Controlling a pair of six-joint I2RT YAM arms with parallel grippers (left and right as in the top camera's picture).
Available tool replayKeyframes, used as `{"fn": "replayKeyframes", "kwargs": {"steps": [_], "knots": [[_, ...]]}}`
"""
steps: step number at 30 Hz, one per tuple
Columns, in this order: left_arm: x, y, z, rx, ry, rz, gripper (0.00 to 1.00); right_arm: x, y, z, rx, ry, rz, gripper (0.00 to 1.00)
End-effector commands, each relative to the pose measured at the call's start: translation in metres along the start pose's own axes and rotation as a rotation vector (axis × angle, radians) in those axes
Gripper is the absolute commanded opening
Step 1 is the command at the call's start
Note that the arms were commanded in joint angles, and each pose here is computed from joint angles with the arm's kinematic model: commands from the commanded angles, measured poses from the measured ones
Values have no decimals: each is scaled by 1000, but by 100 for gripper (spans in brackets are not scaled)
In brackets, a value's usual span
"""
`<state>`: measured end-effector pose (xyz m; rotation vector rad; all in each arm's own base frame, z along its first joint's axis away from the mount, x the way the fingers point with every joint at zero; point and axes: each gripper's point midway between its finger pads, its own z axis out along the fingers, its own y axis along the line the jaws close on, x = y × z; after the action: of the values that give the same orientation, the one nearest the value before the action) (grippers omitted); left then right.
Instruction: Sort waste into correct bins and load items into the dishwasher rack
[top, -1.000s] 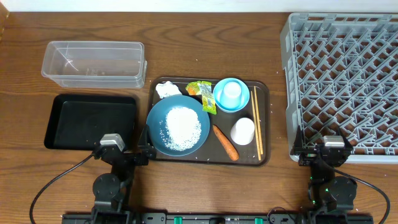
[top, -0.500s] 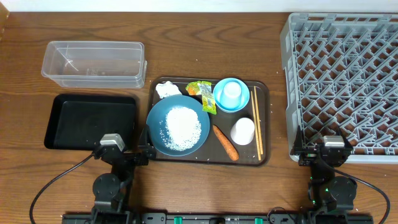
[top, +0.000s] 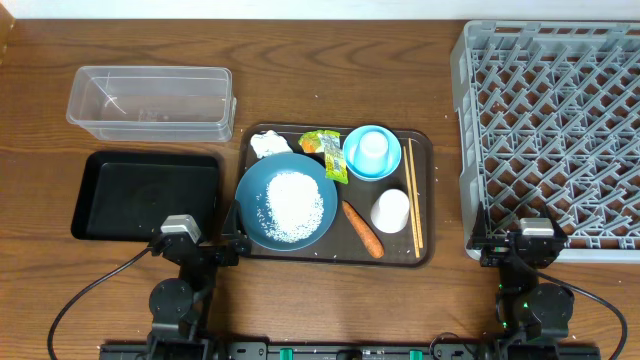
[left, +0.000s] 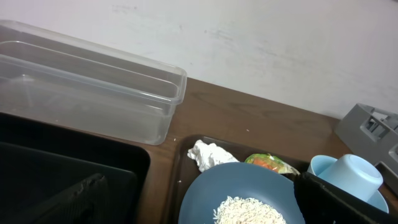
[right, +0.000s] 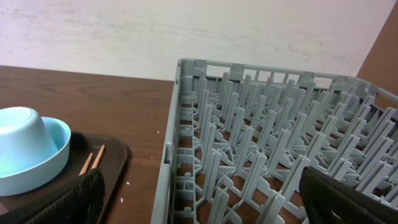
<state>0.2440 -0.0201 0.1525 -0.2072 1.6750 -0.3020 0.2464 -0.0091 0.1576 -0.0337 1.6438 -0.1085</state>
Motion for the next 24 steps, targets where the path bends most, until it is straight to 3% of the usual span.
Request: {"fn": "replayKeyframes", "kwargs": {"steps": [1, 19, 24], "knots": [[16, 9, 1, -41, 45, 4, 98, 1, 5, 0, -21, 4, -12, 99], [1, 11, 1, -54, -19, 2, 98, 1, 5, 0, -21, 4, -12, 99], [15, -29, -2, 173, 79, -184, 98, 1, 5, 0, -21, 4, -12, 99]]}}
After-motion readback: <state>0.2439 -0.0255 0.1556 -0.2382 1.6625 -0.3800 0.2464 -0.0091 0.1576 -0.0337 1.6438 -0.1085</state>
